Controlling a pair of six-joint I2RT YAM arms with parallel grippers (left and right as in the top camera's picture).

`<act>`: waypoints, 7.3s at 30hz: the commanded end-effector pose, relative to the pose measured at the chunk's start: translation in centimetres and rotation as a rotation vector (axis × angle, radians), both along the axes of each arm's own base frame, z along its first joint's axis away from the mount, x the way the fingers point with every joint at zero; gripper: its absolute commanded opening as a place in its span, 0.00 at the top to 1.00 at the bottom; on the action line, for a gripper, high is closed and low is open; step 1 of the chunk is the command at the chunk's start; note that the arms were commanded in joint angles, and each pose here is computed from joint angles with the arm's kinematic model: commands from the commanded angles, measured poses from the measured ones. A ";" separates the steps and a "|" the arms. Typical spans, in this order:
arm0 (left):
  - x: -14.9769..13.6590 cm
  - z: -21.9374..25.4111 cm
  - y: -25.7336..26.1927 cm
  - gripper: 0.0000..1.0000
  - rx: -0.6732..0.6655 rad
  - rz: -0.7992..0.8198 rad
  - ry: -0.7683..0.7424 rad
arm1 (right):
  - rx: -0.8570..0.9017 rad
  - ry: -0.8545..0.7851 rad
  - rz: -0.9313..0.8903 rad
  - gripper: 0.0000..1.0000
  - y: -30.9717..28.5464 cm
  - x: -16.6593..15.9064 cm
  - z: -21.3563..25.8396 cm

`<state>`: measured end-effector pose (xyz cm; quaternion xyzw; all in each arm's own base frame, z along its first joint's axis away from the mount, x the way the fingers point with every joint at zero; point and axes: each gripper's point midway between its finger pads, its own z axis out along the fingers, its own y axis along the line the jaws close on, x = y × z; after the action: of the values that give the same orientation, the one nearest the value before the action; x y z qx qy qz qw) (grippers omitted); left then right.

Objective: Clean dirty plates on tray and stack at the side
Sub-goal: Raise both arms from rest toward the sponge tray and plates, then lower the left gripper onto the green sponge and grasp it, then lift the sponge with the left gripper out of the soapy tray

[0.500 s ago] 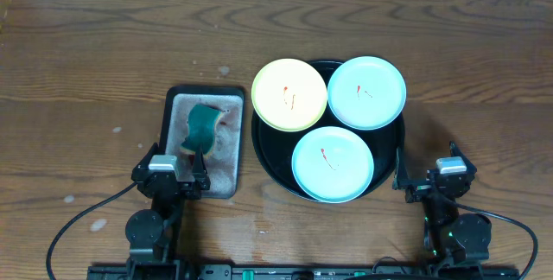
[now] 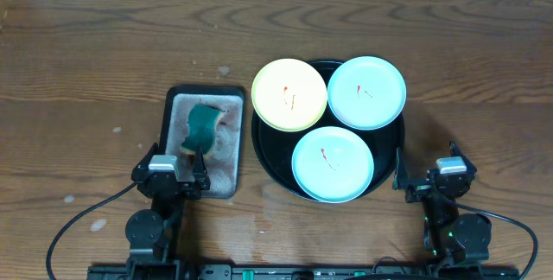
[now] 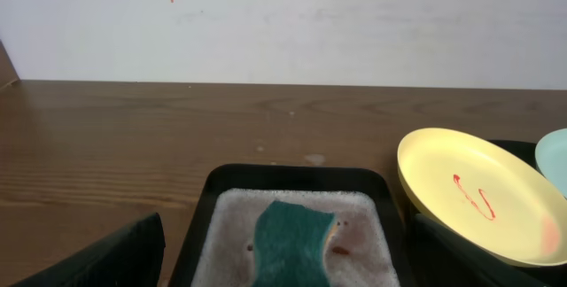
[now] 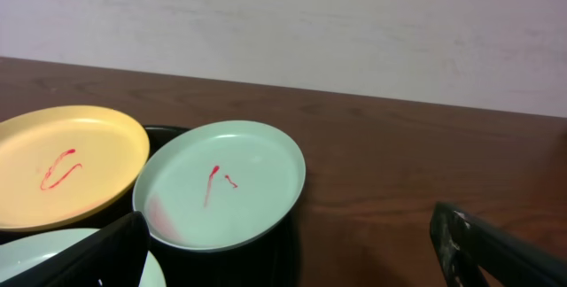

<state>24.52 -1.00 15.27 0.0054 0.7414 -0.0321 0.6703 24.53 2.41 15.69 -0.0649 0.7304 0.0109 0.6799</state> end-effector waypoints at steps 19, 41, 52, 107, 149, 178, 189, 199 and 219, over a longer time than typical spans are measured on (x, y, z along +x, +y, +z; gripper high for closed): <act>-0.1 -1.5 -0.1 0.13 0.016 -0.008 0.048 | -0.012 -0.002 0.001 0.01 0.1 0.0 0.0; -0.1 -1.5 -0.1 0.12 0.016 -0.008 0.048 | -0.012 -0.002 0.001 0.01 0.1 0.0 0.0; -0.1 -1.5 -0.1 0.13 0.016 -0.008 0.048 | -0.010 -0.002 0.002 0.01 0.1 0.0 0.0; -1.2 2.4 -1.3 0.12 -0.148 -0.001 0.936 | 0.211 0.742 0.310 0.01 6.8 1.9 4.5; 8.3 -9.5 -1.5 0.13 0.053 -0.165 1.247 | 0.083 1.165 0.318 0.14 8.8 1.7 -6.6; 8.6 -13.9 -1.1 0.39 0.071 -0.146 1.280 | 0.083 1.161 0.320 0.17 8.9 1.7 -6.5; 7.6 -15.1 -1.1 0.72 0.069 -0.146 1.295 | 0.083 1.162 0.320 0.18 8.9 1.7 -6.5; 7.3 -14.4 -1.3 0.93 0.034 -0.132 1.302 | 0.082 1.161 0.319 0.19 8.9 1.7 -6.5; 8.3 -8.6 -1.7 0.93 -0.159 0.004 1.153 | 0.082 1.162 0.319 0.20 8.9 1.7 -6.5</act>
<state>33.28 -2.51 6.90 -0.0068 0.9833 -0.0688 0.1682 25.93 10.76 8.54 -0.1157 0.9657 0.1749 0.1529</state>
